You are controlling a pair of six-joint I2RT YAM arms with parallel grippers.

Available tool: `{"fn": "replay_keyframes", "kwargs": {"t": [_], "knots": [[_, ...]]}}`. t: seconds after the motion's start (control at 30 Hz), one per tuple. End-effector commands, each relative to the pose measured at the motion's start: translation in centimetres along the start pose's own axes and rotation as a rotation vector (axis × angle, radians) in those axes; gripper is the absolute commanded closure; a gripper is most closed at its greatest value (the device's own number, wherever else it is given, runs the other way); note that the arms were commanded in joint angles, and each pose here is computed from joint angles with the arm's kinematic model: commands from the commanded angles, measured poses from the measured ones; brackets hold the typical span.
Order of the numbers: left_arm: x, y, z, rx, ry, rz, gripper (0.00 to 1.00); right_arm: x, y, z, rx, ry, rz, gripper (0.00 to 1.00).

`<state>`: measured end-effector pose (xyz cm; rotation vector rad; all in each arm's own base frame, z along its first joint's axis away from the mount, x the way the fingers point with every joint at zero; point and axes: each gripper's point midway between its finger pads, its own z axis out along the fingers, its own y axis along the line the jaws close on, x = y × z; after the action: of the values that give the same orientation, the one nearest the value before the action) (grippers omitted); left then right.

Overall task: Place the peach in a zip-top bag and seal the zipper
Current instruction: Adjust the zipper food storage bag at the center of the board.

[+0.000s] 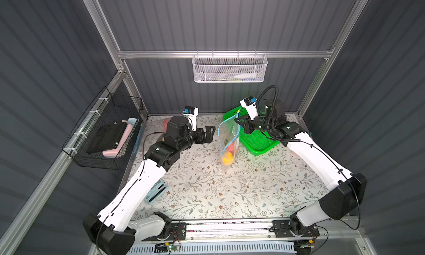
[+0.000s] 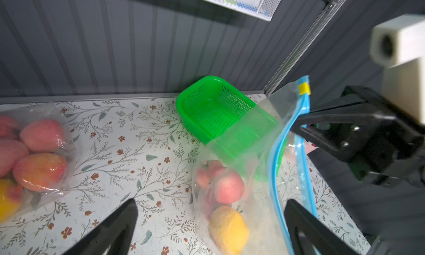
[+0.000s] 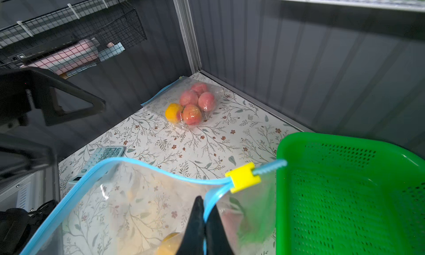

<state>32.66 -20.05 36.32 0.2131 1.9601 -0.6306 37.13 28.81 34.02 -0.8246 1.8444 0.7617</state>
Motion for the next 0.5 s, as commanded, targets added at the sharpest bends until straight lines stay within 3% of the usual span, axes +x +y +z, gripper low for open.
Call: {"fn": "replay_keyframes", "kwargs": {"t": [0.0,0.07,0.27,0.47], "knots": [[-0.7,2.4,-1.2,-0.124,-0.066,-0.003,0.00,0.2,0.8,0.1,-0.041,-0.005,-0.033,0.99],[-0.6,3.2,-1.3,-0.167,-0.069,-0.006,0.00,0.1,1.0,-0.2,-0.053,-0.012,-0.039,0.99],[1.3,3.0,1.7,-0.127,0.014,0.043,0.00,-1.0,3.4,-1.4,-0.167,-0.041,-0.113,0.99],[0.1,-1.0,4.5,0.082,0.043,0.209,0.00,-2.4,6.0,-2.8,-0.297,-0.089,-0.217,1.00]]}}
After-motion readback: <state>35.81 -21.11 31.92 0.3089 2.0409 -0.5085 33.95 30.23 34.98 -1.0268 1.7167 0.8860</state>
